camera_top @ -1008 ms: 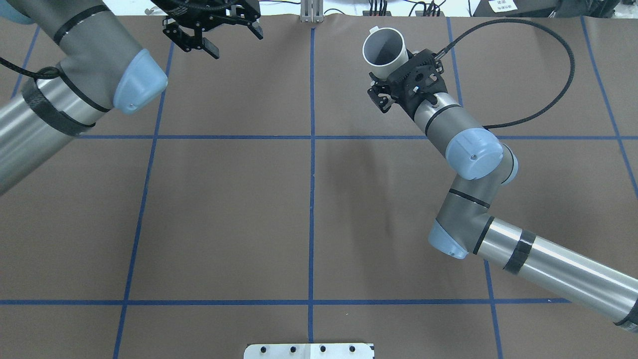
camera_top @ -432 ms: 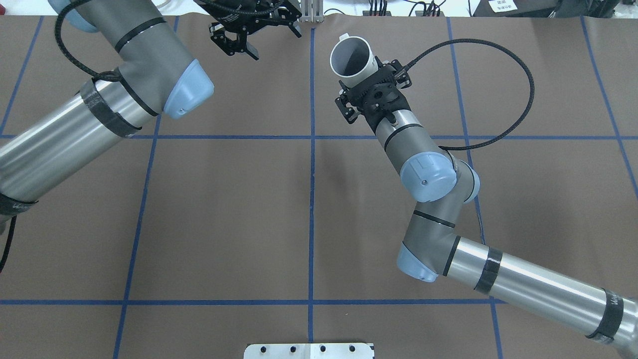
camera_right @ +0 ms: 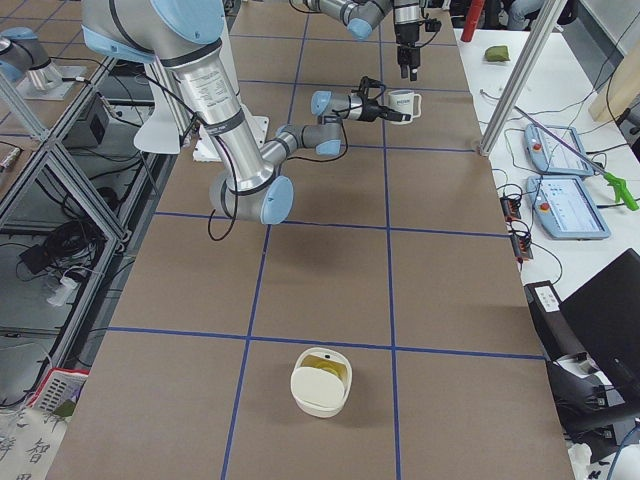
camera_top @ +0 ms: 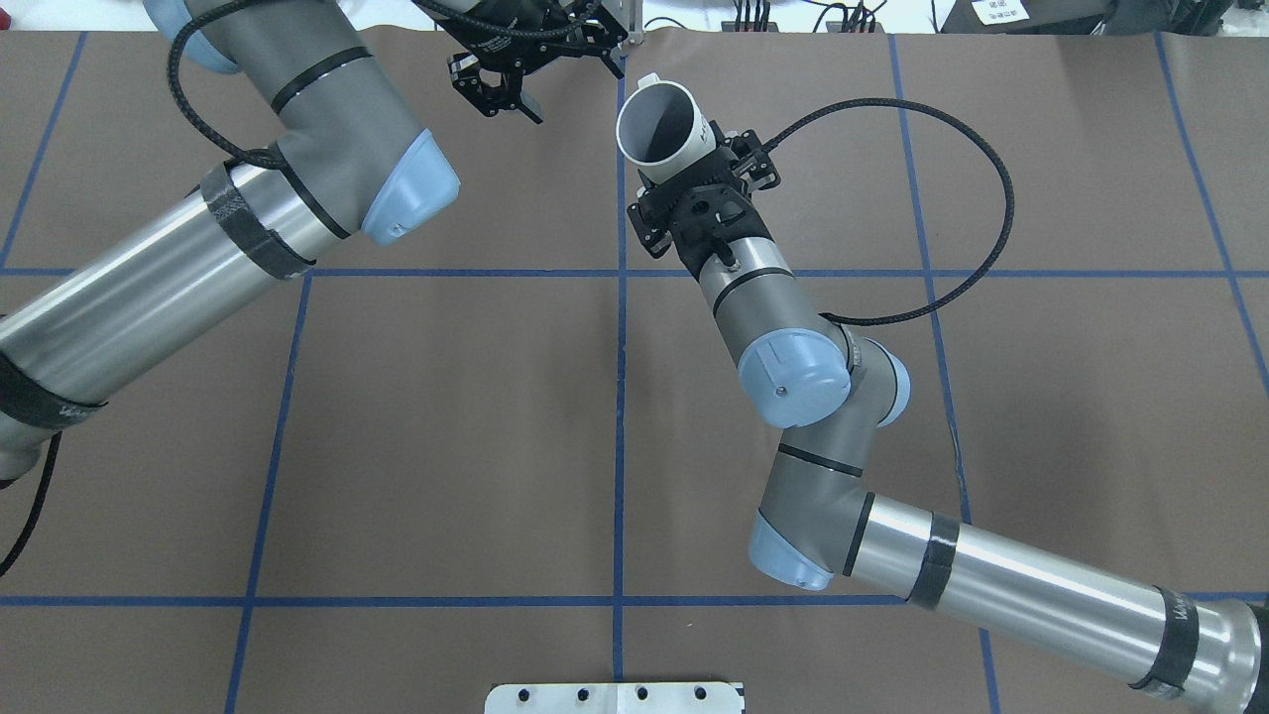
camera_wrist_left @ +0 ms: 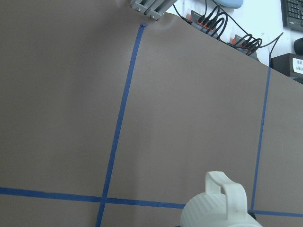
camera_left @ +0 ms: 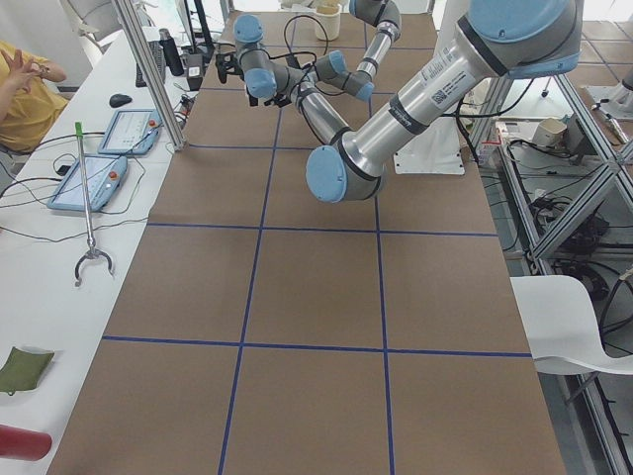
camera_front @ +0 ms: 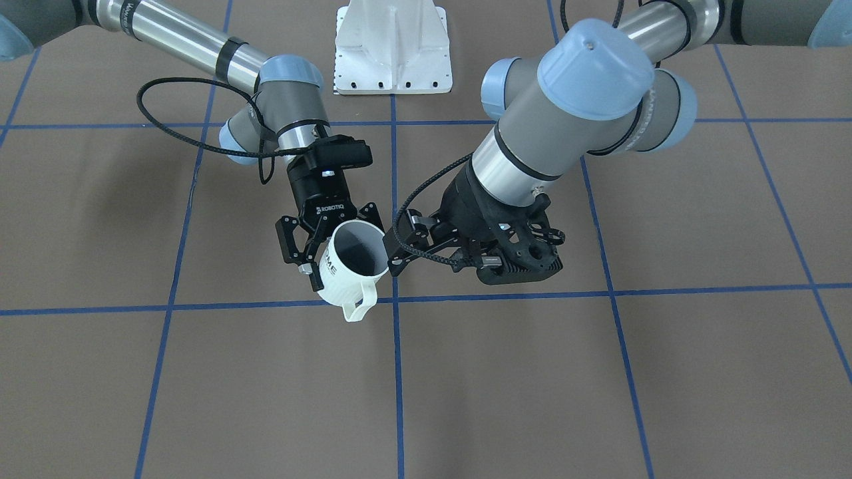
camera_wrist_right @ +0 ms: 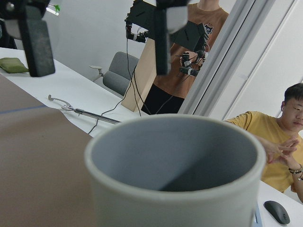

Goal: Left arm hands cup to right arm to dump lemon

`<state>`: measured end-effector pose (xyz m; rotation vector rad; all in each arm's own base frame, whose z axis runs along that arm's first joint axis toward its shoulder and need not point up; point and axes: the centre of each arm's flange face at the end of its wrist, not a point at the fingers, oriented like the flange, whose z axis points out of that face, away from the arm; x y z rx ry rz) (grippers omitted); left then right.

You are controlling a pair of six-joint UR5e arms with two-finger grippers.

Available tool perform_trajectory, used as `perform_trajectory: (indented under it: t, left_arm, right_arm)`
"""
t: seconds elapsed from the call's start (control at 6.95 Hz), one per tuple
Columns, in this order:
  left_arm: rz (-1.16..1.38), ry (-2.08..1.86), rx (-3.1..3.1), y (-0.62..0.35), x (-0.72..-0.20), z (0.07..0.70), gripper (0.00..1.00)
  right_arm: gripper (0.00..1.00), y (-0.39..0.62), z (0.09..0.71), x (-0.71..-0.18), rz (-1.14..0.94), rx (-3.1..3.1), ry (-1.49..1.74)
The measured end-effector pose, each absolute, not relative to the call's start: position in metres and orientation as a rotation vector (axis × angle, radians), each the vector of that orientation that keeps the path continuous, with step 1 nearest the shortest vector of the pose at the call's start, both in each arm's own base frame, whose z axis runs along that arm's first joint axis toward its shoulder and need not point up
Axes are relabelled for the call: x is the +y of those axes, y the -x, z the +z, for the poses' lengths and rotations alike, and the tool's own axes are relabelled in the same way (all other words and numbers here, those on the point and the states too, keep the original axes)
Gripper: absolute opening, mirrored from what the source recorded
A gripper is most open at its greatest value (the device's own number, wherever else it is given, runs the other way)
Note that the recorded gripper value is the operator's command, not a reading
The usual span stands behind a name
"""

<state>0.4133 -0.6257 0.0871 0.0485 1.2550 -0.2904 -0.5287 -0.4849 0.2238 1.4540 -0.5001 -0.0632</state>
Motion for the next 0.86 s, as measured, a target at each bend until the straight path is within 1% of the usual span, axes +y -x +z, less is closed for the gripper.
perform_trajectory:
  t: [0.58, 0.72, 0.86]
  left_arm:
    - [-0.277, -0.058, 1.281, -0.421, -0.618, 0.083, 0.82]
    - [-0.275, -0.058, 1.283, -0.421, -0.617, 0.082, 0.76]
    - [-0.273, -0.057, 1.283, -0.423, -0.616, 0.083, 0.73]
  right_arm:
    - [0.0, 0.538, 0.205, -0.487, -0.074, -0.466, -1.424]
    - [0.0, 0.539, 0.205, -0.488, -0.077, -0.46, -1.419]
    - [0.0, 0.538, 0.205, -0.488, -0.078, -0.458, -1.418]
